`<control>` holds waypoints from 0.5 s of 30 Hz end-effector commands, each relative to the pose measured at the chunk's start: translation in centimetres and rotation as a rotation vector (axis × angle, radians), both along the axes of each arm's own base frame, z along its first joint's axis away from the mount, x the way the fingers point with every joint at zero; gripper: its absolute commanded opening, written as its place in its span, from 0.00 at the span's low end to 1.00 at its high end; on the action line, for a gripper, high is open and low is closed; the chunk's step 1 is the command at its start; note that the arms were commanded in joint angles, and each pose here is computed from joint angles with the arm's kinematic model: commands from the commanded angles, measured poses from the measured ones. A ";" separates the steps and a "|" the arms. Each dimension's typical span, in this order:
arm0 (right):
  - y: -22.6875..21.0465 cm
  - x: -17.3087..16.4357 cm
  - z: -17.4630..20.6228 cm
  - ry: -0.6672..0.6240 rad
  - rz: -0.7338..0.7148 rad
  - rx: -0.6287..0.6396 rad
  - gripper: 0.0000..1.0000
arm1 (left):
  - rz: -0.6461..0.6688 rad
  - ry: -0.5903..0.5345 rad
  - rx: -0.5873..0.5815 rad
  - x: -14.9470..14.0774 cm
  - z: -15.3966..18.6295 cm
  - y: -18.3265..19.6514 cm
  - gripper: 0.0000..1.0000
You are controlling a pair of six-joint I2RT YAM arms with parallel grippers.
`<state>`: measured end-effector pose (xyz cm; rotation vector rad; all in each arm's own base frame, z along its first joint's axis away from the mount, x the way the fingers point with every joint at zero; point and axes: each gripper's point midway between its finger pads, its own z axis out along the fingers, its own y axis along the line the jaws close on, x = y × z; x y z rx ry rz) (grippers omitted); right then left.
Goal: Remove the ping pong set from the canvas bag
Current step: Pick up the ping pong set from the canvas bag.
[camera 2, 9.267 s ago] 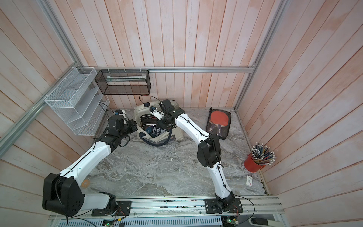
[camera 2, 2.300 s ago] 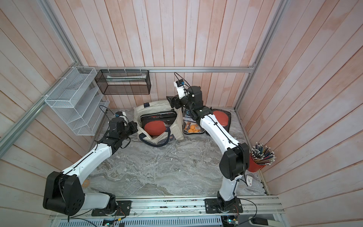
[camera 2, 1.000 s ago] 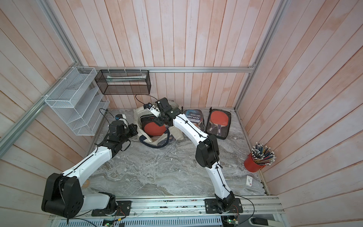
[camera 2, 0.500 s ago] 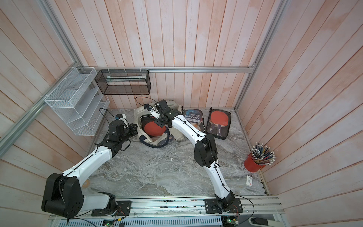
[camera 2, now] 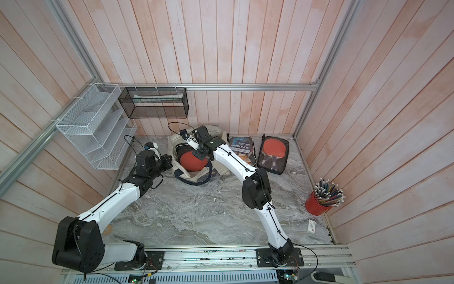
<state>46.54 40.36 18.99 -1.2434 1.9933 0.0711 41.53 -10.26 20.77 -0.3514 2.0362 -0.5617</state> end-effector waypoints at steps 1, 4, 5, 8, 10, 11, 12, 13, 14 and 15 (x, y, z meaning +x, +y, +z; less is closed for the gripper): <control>-0.6 0.5 8.1 -0.152 -0.055 0.117 0.00 | -0.008 0.021 0.013 0.0 -0.4 0.0 0.00; -0.7 0.0 11.1 -0.203 -0.060 0.155 0.00 | -0.007 0.022 0.013 0.0 -0.4 0.0 0.00; -0.9 -0.2 11.9 -0.217 -0.063 0.166 0.00 | -0.008 0.021 0.012 0.0 -0.4 0.0 0.00; -1.3 -0.5 14.1 -0.256 -0.074 0.190 0.00 | -0.009 0.020 0.010 0.1 -0.3 0.0 0.00; -1.7 -0.5 15.3 -0.279 -0.093 0.204 0.00 | -0.008 0.018 0.010 0.1 -0.3 0.0 0.00; -2.0 -0.5 16.0 -0.293 -0.105 0.207 0.00 | -0.009 0.020 0.010 0.0 -0.3 0.0 0.00; -2.3 -0.4 16.8 -0.309 -0.119 0.219 0.00 | -0.008 0.020 0.011 0.0 -0.3 0.0 0.00; -2.5 -0.4 17.5 -0.318 -0.128 0.229 0.00 | -0.007 0.020 0.011 0.0 -0.3 0.0 0.00; -2.8 -0.3 18.4 -0.333 -0.141 0.241 0.00 | -0.007 0.019 0.011 0.0 -0.2 0.0 0.00; -3.1 -0.3 19.6 -0.352 -0.158 0.260 0.00 | -0.006 0.019 0.011 0.0 -0.2 0.1 0.00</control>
